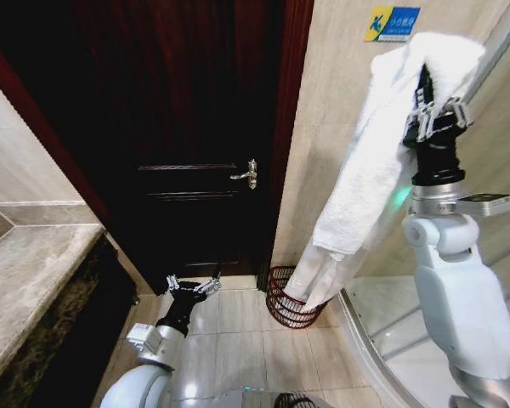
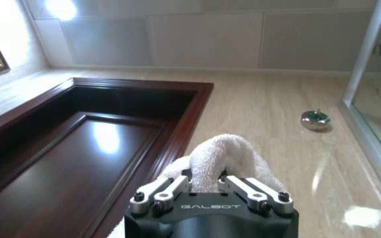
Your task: Discard the used towel into the hamper.
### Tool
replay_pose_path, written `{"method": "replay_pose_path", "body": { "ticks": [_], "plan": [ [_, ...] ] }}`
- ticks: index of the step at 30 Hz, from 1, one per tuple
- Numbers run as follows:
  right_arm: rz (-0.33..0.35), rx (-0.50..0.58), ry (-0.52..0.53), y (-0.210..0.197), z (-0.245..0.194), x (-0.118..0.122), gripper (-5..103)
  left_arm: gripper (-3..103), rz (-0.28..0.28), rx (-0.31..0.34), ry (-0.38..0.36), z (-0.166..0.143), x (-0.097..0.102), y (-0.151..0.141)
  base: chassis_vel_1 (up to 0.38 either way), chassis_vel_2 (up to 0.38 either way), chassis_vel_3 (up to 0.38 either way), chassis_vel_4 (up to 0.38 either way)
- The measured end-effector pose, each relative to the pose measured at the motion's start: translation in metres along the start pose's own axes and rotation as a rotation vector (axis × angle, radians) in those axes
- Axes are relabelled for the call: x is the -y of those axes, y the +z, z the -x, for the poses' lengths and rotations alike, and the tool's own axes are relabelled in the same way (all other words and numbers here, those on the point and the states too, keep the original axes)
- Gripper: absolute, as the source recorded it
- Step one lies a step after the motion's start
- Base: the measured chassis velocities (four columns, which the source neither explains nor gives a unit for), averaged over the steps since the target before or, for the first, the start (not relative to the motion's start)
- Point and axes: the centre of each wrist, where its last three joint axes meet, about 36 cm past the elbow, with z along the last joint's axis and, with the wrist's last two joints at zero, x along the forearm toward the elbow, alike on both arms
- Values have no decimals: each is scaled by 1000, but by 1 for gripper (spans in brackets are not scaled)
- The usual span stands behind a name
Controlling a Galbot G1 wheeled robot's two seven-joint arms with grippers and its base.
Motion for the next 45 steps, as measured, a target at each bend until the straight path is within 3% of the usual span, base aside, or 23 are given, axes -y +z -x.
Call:
{"method": "replay_pose_path", "body": {
  "ticks": [7,26,45],
  "plan": [
    [8,-20,16,19,-3,-3,13,100,0,0,0,0,0,0,0,0,0,0],
    [26,-151,21,39,-93,-34,13,100,0,0,0,0,0,0,0,0,0,0],
    [26,-213,50,73,-142,-47,13,100,0,0,0,0,0,0,0,0,0,0]
  ]
}}
